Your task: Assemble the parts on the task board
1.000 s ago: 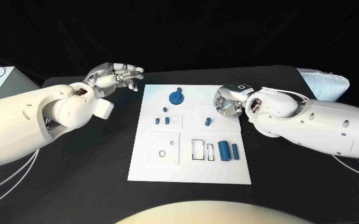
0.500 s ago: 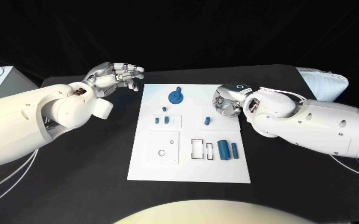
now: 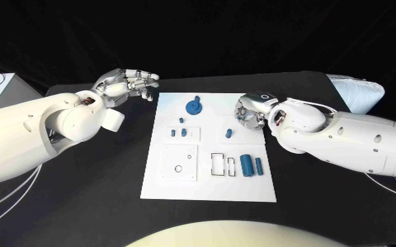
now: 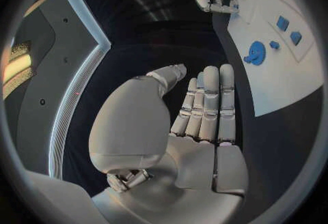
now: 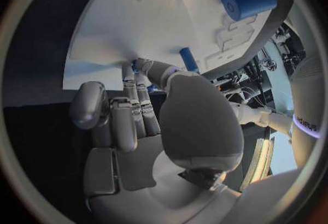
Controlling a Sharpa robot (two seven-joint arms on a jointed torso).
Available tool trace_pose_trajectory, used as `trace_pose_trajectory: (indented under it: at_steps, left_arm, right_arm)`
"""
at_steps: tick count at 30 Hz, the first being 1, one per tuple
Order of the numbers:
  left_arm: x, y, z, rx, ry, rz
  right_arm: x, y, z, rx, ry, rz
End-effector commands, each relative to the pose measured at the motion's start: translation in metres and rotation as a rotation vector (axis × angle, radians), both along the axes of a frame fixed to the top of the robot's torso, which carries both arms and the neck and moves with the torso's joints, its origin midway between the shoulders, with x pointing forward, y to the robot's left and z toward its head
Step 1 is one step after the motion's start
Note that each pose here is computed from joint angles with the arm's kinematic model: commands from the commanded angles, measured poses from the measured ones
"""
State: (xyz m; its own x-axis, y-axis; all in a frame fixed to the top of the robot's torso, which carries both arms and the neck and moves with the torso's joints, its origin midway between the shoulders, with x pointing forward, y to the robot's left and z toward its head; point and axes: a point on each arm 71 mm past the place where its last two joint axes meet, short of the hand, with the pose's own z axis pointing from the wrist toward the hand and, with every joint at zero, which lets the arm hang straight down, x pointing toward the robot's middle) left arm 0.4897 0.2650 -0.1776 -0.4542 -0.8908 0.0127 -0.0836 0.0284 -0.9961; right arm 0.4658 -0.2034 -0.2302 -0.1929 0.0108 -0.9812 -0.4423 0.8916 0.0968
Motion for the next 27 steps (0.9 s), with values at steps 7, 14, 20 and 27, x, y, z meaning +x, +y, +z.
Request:
trace_pose_trajectory:
  at_steps: [7,14,20,27]
  left_arm:
    - [-0.0008,-0.002,0.0018,-0.008,-0.017,-0.023]
    - [0.0000,-0.001,0.0015,-0.006,-0.016,-0.018]
    - [0.0007,0.000,0.0012,-0.004,-0.016,-0.014]
    - [0.0011,0.002,0.0010,-0.003,-0.016,-0.010]
  right_arm:
    - [-0.006,0.004,-0.005,0.016,-0.005,0.007]
    - [-0.009,0.003,0.000,0.036,-0.024,0.004]
    - [-0.009,0.000,0.008,0.047,-0.044,-0.003]
    - [-0.008,-0.008,0.019,0.062,-0.063,-0.018]
